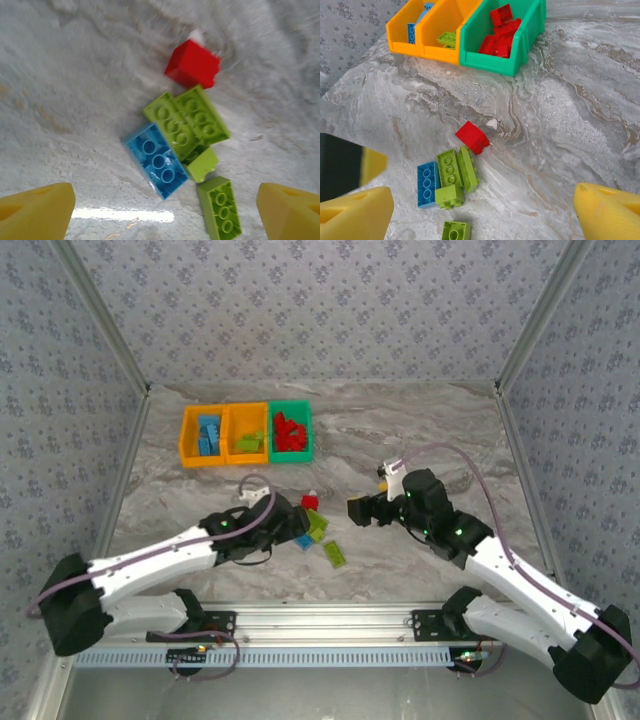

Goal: Sort the legos into containers by color

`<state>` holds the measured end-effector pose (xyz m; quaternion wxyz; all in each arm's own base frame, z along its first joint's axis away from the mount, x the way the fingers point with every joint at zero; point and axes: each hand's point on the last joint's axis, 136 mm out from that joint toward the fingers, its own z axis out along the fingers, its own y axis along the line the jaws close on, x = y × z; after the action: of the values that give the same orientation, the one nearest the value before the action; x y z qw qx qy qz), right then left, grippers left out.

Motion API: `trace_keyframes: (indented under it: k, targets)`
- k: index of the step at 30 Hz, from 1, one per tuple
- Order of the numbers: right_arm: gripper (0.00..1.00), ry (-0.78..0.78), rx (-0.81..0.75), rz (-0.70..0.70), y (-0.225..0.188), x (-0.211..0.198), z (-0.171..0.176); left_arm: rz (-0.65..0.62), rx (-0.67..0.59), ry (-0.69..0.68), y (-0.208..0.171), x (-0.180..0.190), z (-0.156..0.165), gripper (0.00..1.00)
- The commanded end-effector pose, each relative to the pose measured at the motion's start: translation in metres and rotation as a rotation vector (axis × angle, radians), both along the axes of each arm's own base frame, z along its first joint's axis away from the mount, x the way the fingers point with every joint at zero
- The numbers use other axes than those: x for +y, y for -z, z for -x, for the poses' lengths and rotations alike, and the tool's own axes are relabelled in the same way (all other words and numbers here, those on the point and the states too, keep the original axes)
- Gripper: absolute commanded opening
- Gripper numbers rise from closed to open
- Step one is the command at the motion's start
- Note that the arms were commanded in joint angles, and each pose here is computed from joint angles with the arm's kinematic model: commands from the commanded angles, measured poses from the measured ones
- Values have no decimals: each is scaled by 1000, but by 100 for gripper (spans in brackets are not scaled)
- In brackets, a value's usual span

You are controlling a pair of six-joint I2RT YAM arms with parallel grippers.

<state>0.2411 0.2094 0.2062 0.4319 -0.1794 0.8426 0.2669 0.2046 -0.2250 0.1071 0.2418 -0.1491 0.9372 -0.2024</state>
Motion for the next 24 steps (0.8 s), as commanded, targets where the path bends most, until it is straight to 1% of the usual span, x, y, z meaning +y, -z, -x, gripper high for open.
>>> trace_keyframes:
  k: [1, 3, 5, 10, 11, 14, 16, 21, 24]
  targets:
    - [95, 29, 28, -16, 5, -6, 2, 80, 71, -109, 11, -18, -4, 93]
    - [95, 29, 33, -20, 6, -4, 1, 86, 86, -97, 19, -28, -6, 93]
    - [95, 27, 35, -22, 6, -3, -1, 67, 92, -107, 26, -30, -8, 93]
    - [95, 34, 51, -27, 9, -2, -2, -46, 51, -136, 37, -16, -21, 90]
    - [95, 33, 57, -28, 10, -2, -1, -57, 57, -132, 40, -16, -22, 88]
    - [96, 39, 70, -30, 13, -3, 0, -69, 94, -111, 50, -20, -21, 77]
    - [96, 45, 75, -31, 16, -4, 0, -73, 113, -99, 57, -23, -20, 74]
    - [96, 41, 83, -44, 13, -2, 1, -73, 147, -71, 74, -31, -20, 69]
    - [96, 37, 87, -45, 11, -1, 2, -89, 177, -68, 84, -28, -17, 61]
